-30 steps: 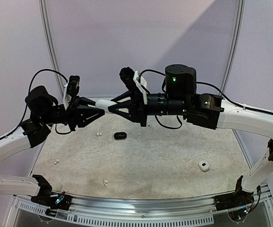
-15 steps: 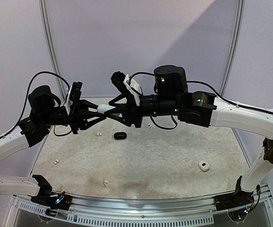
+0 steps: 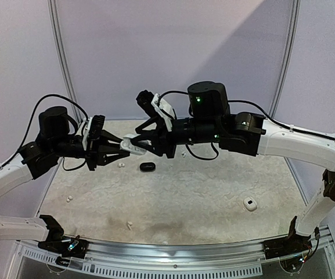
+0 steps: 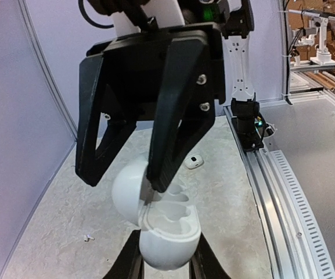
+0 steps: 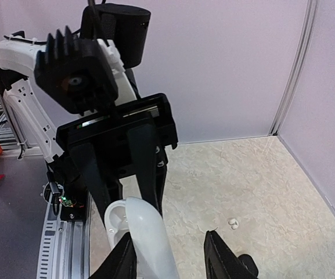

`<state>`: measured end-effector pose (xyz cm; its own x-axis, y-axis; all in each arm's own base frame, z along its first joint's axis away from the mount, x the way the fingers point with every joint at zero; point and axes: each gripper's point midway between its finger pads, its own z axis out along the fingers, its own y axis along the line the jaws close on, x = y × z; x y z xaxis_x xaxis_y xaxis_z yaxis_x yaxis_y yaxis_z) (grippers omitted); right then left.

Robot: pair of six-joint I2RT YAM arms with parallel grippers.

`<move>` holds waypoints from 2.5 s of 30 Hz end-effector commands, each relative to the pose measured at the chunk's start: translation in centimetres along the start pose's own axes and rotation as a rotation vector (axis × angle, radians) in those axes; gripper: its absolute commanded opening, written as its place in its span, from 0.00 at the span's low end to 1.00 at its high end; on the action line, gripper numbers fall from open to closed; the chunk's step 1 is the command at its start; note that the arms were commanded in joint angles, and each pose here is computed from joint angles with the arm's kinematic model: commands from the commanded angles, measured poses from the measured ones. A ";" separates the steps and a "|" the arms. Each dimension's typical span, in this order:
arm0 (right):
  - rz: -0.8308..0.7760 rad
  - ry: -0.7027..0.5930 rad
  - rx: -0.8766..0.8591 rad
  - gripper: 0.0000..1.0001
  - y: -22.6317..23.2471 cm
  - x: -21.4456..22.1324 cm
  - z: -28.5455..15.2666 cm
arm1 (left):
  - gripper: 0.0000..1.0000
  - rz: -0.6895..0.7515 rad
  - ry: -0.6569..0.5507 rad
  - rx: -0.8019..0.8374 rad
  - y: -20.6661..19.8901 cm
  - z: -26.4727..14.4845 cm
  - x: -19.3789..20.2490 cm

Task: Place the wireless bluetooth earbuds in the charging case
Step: Open the charging case at the center of the board, then pick up the right earbud from the center of the board.

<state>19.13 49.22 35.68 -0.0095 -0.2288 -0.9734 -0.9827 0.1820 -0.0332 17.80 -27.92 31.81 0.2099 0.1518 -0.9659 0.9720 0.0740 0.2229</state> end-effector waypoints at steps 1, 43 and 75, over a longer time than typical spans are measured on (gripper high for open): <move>0.027 0.011 0.057 0.40 -1.8 0.4 0.2 | 0.00 0.050 -0.020 0.044 -1.2 -0.3 -1.1; 0.414 0.056 0.298 0.70 -9.6 1.6 -3.3 | 0.00 -0.642 -0.011 -0.399 7.1 -2.8 6.3; 0.337 0.656 0.035 0.49 4.1 23.4 12.1 | 0.00 -0.745 -0.064 -0.752 8.3 -11.7 10.9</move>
<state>16.89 54.27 10.31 -0.4464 -0.6874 -0.5730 -0.8921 0.3919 0.2249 27.01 -14.72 25.51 -0.3717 -0.2177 -0.9025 0.5765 0.7078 -0.4082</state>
